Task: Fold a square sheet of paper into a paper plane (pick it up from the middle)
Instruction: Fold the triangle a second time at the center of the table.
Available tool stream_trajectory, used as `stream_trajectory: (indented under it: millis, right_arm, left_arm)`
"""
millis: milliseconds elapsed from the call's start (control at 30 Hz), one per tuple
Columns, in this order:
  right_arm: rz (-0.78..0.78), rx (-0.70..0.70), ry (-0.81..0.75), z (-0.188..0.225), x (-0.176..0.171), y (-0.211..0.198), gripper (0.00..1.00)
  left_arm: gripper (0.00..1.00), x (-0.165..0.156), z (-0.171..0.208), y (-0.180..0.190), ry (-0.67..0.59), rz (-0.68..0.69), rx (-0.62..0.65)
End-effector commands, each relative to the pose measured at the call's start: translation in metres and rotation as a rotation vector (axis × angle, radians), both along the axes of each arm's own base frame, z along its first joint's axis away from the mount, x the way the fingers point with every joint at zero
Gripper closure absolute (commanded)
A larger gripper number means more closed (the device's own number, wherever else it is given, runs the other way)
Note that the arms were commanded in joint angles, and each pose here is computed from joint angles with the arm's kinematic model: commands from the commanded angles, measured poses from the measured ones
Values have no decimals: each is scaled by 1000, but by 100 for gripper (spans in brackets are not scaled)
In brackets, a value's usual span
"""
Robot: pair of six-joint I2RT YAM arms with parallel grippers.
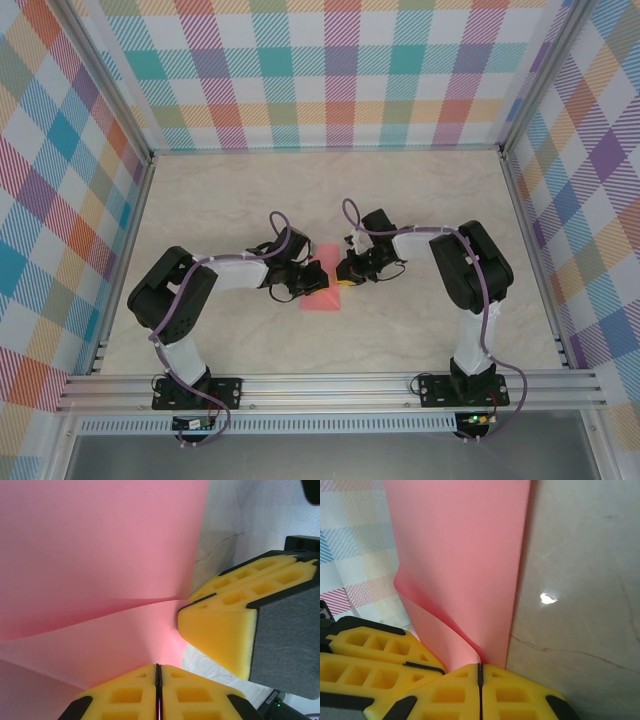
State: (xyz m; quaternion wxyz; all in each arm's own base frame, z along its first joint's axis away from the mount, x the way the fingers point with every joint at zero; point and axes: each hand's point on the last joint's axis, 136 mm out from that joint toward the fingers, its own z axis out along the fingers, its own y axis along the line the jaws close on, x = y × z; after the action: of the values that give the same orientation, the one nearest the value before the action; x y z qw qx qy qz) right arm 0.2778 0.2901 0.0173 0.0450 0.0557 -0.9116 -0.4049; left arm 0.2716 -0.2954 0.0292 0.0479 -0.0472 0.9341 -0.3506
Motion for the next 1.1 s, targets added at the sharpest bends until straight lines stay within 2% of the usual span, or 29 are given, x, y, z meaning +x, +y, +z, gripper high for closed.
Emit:
stream_trajectory:
  millis: [0,833,1067]
  right_arm:
    - [31,6,-7,1,0,5,93]
    - [24,-39,-1,-7,0,-1,92]
    - [2,-84,-45,9,7,-6,83]
  left_arm:
    - [91,4,-5,3,2,-3,28]
    - [91,-1,-20,9,42,0,74]
    - [91,-4,-27,15,62,9,108]
